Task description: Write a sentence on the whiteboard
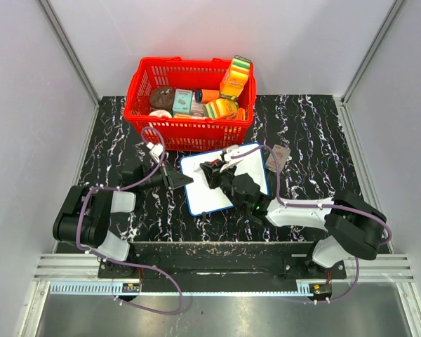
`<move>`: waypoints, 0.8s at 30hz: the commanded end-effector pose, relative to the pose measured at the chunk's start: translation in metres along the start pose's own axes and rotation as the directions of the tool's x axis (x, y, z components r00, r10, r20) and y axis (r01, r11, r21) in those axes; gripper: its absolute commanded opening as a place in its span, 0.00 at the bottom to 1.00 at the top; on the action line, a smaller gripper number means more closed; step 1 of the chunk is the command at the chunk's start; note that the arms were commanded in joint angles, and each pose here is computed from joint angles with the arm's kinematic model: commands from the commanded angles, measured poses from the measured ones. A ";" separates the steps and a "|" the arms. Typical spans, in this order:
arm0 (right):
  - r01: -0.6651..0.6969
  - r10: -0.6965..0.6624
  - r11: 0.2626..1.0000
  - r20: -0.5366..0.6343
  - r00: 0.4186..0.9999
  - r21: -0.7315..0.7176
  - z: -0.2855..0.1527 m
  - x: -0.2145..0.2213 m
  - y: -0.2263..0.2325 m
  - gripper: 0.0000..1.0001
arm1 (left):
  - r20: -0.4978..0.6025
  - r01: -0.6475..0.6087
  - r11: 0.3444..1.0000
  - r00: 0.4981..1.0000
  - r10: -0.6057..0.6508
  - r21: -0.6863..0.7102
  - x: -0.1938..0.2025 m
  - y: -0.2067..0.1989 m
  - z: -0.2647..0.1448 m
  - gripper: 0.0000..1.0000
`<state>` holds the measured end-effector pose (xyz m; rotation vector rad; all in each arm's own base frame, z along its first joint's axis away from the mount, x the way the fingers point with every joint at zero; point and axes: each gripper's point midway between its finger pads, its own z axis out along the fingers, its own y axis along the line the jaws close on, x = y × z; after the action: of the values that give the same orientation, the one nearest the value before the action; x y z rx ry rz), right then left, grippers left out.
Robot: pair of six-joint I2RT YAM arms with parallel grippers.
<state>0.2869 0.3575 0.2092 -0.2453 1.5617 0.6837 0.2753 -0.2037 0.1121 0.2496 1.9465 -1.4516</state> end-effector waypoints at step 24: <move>-0.024 0.014 0.998 0.159 0.987 0.059 0.014 -0.069 -0.002 0.00 | 0.025 -0.100 0.995 0.995 0.100 -0.022 -0.009 0.007 0.004 0.00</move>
<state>0.2970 0.3489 0.2560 -0.1792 1.4716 0.6678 0.2750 -0.2041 0.1131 0.2569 1.9419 -1.4547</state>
